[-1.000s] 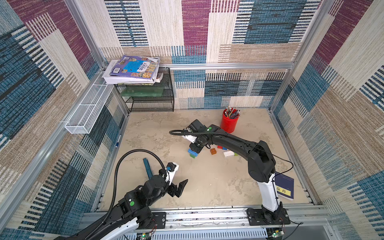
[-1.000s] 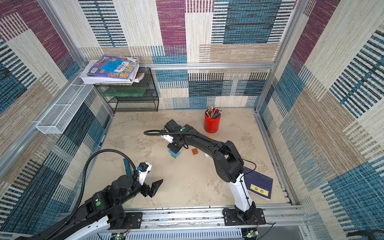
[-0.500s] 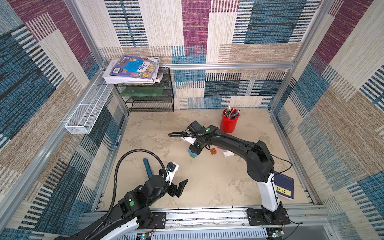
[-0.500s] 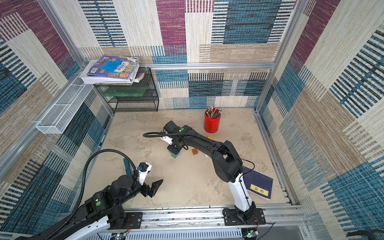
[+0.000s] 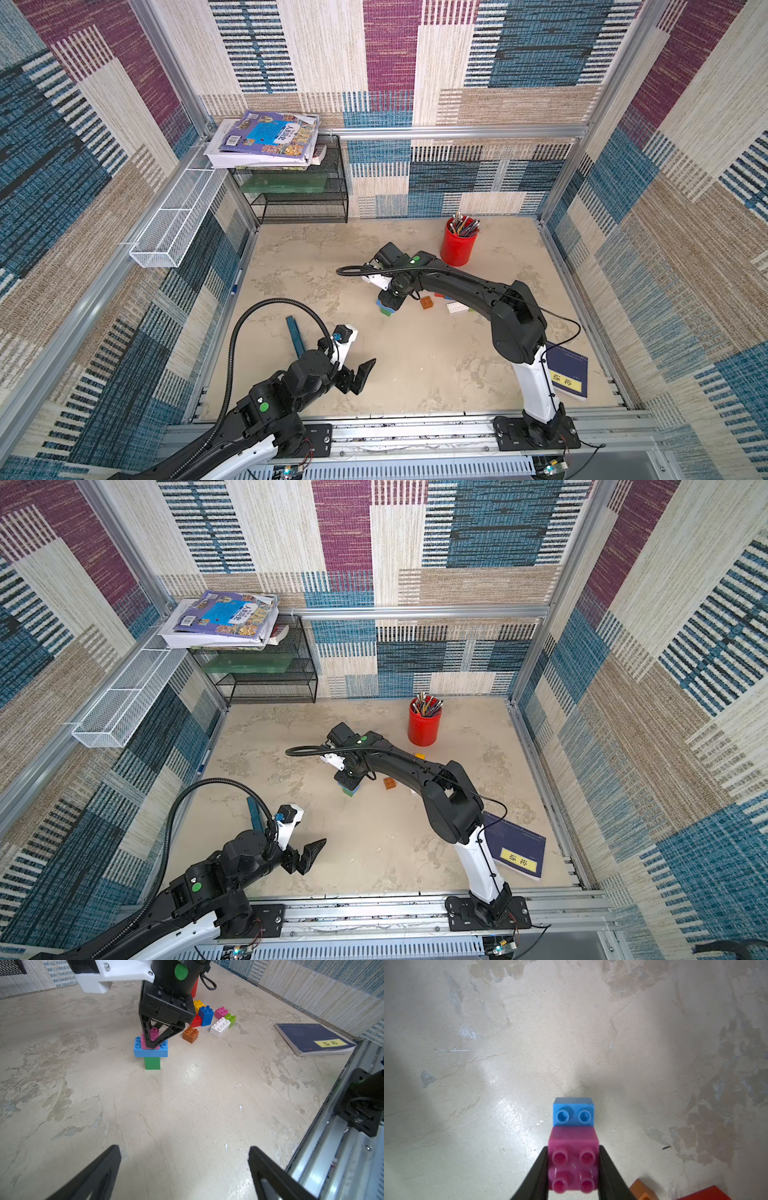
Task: Assemble the letter f with lego
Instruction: Assemble the lego brick with the lego brick.
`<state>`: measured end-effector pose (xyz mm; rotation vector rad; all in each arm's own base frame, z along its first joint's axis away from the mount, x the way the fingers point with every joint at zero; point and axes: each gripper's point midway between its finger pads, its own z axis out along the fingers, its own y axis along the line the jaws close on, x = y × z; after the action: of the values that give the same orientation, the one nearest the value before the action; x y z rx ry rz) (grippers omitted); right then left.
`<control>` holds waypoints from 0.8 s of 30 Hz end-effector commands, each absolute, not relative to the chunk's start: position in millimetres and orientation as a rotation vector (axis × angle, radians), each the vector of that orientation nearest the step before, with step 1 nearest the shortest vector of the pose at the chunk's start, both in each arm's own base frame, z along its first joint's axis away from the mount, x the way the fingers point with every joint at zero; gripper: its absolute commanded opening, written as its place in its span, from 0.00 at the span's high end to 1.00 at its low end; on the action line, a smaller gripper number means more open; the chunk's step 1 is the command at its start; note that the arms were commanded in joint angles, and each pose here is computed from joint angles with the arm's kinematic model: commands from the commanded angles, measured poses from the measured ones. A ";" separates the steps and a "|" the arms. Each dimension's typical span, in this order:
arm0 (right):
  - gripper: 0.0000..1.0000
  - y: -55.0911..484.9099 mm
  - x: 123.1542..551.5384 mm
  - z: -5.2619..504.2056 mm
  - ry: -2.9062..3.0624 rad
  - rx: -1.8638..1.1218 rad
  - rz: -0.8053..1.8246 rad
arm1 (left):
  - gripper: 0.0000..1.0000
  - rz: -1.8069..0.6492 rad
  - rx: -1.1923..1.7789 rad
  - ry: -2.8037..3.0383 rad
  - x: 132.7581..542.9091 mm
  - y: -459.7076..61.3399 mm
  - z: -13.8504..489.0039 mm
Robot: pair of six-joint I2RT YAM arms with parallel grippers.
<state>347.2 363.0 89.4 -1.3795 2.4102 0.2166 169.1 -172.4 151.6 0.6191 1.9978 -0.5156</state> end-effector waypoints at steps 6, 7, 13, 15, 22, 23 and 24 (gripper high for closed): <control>0.67 356.2 334.3 73.4 2.467 -1.435 0.230 | 0.01 -0.521 0.604 1.976 171.7 -173.4 157.0; 0.67 354.6 333.4 70.6 2.477 -1.436 0.230 | 0.01 -0.521 0.605 1.976 171.6 -173.4 157.0; 0.68 343.8 328.5 53.9 2.526 -1.430 0.207 | 0.01 -0.521 0.605 1.978 171.6 -173.4 155.8; 0.68 342.3 326.0 48.6 2.533 -1.419 0.219 | 0.01 -0.520 0.606 1.978 171.4 -173.4 155.7; 0.68 337.8 315.2 28.7 2.572 -1.403 0.244 | 0.01 -0.521 0.605 1.978 171.5 -173.3 156.1; 0.68 338.4 315.8 29.7 2.569 -1.401 0.245 | 0.01 -0.520 0.605 1.979 171.5 -173.3 155.7; 0.67 339.3 317.2 31.8 2.563 -1.395 0.244 | 0.01 -0.521 0.605 1.978 171.5 -173.4 155.9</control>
<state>350.3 370.5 71.8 -1.3247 2.3527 0.3115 169.1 -172.3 151.2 0.6194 1.9985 -0.5152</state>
